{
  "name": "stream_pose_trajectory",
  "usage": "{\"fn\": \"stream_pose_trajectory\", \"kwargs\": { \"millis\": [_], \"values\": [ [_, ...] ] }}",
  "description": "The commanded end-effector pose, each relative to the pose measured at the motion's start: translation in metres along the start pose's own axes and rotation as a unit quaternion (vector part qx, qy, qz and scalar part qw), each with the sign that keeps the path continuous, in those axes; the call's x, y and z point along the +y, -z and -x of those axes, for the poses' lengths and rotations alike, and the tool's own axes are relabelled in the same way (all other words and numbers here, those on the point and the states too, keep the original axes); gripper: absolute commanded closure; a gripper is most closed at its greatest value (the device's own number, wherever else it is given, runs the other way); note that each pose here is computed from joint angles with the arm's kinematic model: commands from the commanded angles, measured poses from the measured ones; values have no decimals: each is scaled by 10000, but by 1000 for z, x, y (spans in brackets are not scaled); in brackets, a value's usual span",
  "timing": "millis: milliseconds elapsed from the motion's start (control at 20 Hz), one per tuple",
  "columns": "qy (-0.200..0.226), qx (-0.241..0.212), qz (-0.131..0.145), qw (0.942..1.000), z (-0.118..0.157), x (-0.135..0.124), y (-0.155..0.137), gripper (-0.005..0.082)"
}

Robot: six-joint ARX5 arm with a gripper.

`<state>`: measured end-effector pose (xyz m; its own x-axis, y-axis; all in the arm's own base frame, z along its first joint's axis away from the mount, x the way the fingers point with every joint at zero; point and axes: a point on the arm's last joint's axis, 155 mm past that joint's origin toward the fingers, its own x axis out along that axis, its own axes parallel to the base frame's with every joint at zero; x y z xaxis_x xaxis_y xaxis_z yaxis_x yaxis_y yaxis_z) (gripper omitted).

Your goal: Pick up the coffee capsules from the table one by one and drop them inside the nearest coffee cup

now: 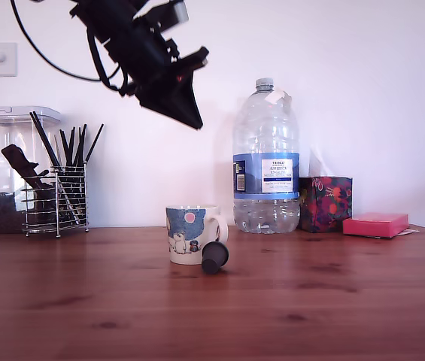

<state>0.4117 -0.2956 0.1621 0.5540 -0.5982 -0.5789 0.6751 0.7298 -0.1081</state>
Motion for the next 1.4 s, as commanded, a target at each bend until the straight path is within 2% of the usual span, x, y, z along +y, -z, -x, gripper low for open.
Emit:
{"fn": "stream_pose_trajectory", "kwargs": {
  "millis": [0, 200, 300, 400, 500, 550, 650, 900, 950, 1050, 1100, 1150, 1350],
  "values": [
    [-102, -467, 119, 9988, 14, -5, -6, 790],
    [-381, -1101, 485, 9920, 30, -19, 18, 790],
    [-554, -1502, 619, 9852, 35, -26, 30, 790],
    [-747, -1937, 670, 9759, 41, -36, 44, 790],
    [-875, -2161, 747, 9696, 47, -46, 61, 790],
    [-973, -2140, 782, 9688, 48, -48, 70, 790],
    [-986, -1934, 700, 9736, 44, -56, 83, 790],
    [-951, -1835, 667, 9761, 43, -60, 87, 755],
    [-955, -1823, 671, 9763, 42, -59, 88, 639],
    [-905, -1787, 667, 9775, 41, -60, 89, 196],
    [-896, -1770, 661, 9779, 41, -61, 90, 62],
    [-903, -1755, 660, 9781, 40, -60, 91, 35],
    [-950, -1625, 751, 9792, 30, -55, 101, 39]
  ]
}}
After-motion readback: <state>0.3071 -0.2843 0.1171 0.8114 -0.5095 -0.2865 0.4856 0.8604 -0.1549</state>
